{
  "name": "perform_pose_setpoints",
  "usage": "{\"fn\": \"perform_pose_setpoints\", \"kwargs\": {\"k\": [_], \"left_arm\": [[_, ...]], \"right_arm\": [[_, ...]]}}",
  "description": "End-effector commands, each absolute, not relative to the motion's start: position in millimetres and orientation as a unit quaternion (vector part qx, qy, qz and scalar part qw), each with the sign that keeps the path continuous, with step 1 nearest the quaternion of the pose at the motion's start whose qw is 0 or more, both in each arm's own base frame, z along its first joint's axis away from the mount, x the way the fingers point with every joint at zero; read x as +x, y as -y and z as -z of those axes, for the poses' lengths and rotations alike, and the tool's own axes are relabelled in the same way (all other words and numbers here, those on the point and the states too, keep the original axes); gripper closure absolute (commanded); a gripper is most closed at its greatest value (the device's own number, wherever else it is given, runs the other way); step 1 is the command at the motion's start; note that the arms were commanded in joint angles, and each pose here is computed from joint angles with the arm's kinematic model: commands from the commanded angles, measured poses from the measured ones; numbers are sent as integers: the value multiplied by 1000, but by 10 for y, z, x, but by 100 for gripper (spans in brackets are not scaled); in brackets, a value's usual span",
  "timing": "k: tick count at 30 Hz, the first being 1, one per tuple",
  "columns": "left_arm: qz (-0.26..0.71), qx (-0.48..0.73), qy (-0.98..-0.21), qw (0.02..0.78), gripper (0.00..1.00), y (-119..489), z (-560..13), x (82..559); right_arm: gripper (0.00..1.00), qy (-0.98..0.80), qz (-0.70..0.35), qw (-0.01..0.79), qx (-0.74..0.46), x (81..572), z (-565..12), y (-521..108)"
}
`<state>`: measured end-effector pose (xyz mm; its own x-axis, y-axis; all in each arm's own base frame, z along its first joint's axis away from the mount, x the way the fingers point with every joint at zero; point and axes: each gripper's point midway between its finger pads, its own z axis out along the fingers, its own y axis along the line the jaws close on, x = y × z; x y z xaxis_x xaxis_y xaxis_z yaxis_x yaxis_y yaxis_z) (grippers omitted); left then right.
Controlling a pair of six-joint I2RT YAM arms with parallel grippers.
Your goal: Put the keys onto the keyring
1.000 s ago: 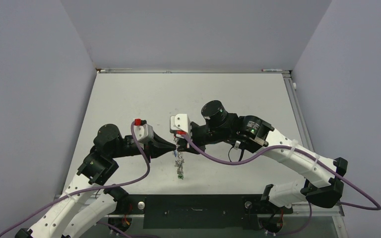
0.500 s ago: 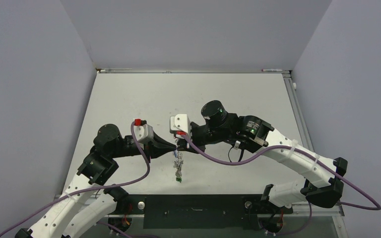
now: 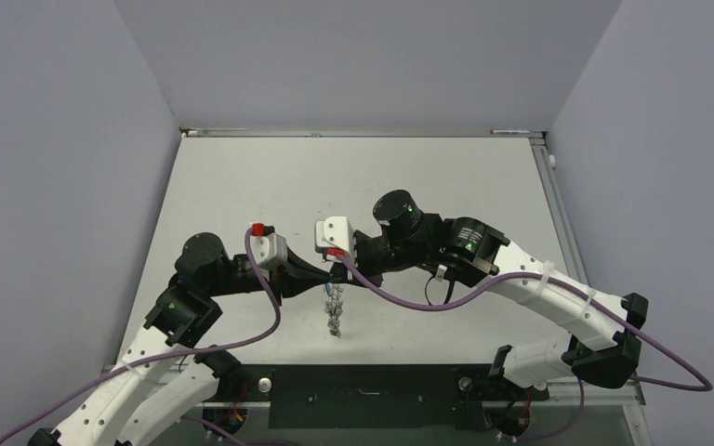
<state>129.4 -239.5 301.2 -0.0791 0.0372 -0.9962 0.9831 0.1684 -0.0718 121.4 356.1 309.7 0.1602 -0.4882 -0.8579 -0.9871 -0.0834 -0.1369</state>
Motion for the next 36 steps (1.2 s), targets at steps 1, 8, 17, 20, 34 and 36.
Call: {"fn": "perform_pose_setpoints", "kwargs": {"k": [1,8,17,20,34,36], "left_arm": [[464,456,-523,551,100,2389,-3363,1257],[464,457,-518,555,100,2379,-3390,1240],[456,448,-463,613,58,2264,-3651,1102],[448,439,-462,627,56,2223,-3720,1111],[471,399,-432,657,62,2214,-4051,1124],[476,397,-427,659,62,2224,-4080,1125]], "right_arm": [[88,-540,-335,399,-661,1213,-3197,-3653],[95,-532,-343,408,-657,1185,-3250,-3639],[95,-495,-373,490,-613,1170,-3685,-3619],[95,-478,-385,524,-590,1164,-3851,-3575],[95,-407,-449,655,-451,1112,-4290,-3257],[95,-383,-474,677,-413,1086,-4396,-3195]]}}
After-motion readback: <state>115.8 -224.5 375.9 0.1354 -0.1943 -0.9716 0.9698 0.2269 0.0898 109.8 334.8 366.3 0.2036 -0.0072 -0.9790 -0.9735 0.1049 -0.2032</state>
